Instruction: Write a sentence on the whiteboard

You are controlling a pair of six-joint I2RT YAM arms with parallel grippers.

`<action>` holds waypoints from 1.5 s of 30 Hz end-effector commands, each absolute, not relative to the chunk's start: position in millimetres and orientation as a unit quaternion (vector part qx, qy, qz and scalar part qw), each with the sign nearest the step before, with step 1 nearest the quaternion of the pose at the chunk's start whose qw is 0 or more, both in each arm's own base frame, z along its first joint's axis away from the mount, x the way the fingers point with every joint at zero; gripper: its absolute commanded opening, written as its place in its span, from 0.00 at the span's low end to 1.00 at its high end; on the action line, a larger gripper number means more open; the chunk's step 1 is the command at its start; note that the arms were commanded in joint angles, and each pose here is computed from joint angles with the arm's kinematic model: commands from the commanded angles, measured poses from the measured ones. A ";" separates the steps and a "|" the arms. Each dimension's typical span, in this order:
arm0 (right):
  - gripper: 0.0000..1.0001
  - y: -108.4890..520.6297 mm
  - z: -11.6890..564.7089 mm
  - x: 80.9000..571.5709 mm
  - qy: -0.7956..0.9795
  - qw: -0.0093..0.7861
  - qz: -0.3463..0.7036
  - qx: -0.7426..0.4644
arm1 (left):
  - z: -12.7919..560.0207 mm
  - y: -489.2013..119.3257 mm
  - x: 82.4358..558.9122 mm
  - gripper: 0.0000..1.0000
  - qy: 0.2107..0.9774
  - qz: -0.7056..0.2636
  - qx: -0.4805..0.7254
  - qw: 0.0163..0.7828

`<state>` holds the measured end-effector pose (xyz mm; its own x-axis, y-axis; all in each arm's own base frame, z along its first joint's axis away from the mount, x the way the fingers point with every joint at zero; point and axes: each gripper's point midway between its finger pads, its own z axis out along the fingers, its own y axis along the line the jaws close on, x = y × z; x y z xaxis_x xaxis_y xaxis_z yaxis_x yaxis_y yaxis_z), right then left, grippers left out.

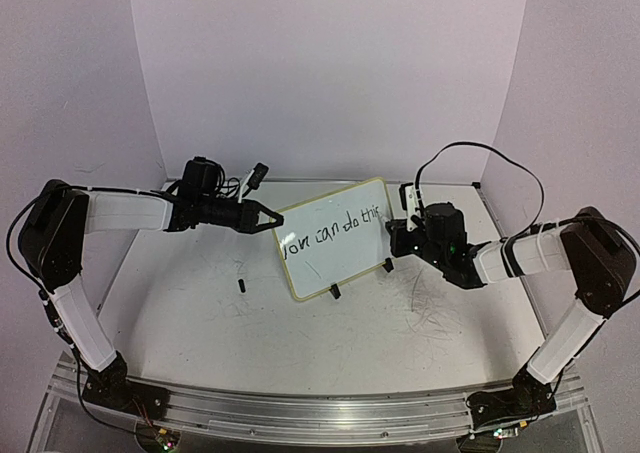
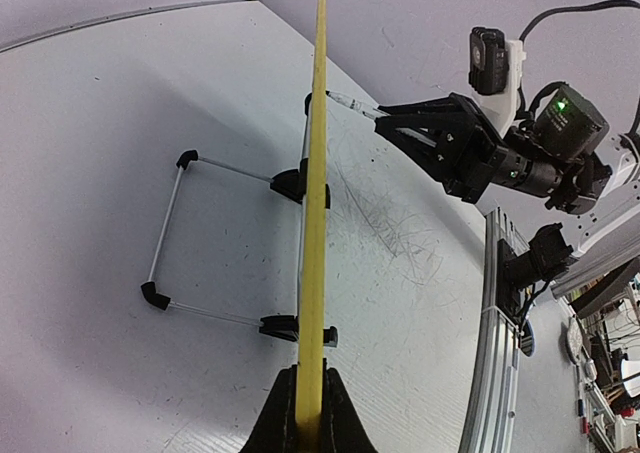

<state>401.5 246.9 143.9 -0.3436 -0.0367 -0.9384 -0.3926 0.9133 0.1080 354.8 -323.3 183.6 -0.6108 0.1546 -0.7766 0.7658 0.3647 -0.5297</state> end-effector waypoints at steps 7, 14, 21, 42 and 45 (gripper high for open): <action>0.00 236.8 141.9 404.5 0.808 0.563 0.139 -0.105 | 203.1 -321.4 351.2 0.00 0.746 -0.473 0.320 0.342; 0.00 233.9 137.2 404.5 0.813 0.558 0.134 -0.098 | 203.4 -321.2 351.0 0.00 0.746 -0.472 0.320 0.342; 0.00 238.5 129.8 397.1 0.819 0.544 0.146 -0.109 | 203.2 -321.4 351.4 0.00 0.747 -0.472 0.320 0.342; 0.00 255.6 142.6 396.1 0.808 0.553 0.163 -0.122 | 202.9 -321.6 351.2 0.00 0.747 -0.473 0.320 0.341; 0.00 251.6 143.0 395.6 0.809 0.555 0.157 -0.116 | 202.8 -321.3 351.2 0.00 0.747 -0.473 0.320 0.342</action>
<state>393.7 247.1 133.3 -0.3732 -0.0299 -0.9273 -0.3598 0.9259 0.1150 354.6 -323.2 183.6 -0.6116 0.1548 -0.7759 0.7652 0.3649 -0.5304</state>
